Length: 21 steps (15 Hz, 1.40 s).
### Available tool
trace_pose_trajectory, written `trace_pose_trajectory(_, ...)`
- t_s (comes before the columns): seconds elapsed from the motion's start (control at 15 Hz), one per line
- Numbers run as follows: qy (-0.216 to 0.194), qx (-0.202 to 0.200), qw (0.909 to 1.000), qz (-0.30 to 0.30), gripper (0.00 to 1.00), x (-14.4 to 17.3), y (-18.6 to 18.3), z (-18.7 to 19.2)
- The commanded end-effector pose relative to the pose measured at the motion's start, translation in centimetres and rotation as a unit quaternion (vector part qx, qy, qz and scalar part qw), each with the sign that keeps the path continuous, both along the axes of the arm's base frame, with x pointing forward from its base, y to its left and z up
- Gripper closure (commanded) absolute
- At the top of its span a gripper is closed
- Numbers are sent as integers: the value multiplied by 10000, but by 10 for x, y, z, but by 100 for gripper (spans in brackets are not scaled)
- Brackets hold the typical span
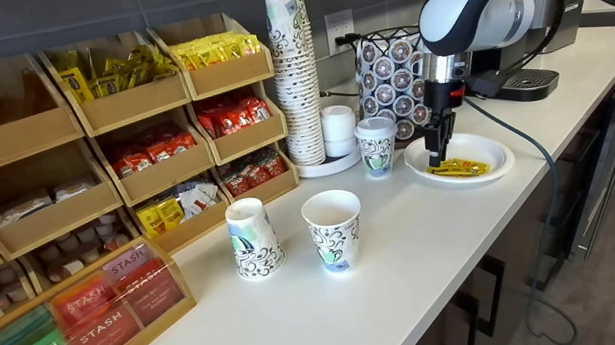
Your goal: Remove the yellow sachet from the white plate and put it in the paper cup on the left
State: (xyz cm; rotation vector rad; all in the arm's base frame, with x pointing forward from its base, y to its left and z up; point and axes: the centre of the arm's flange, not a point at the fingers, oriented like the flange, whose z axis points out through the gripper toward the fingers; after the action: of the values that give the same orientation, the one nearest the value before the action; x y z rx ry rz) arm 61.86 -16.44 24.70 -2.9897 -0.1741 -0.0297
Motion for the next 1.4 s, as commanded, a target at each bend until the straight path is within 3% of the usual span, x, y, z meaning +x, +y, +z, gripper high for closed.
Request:
trace_pose_trajectory(0.0, 51, 173, 9997, 157, 56, 14, -9, -8)
trace_pose_trajectory(0.4, 216, 402, 9987, 224, 74, 19, -12, -17)
trace_pose_trajectory(0.73, 355, 546, 9975, 269, 72, 20, -15, -20)
trace_pose_trajectory(1.0, 306, 535, 9976, 332, 57, 24, -18, -21)
trace_pose_trajectory(1.07, 307, 553, 9973, 361, 62, 24, -18, -21)
trace_pose_trajectory(1.33, 411, 632, 9962, 432, 65, 24, -17, -26)
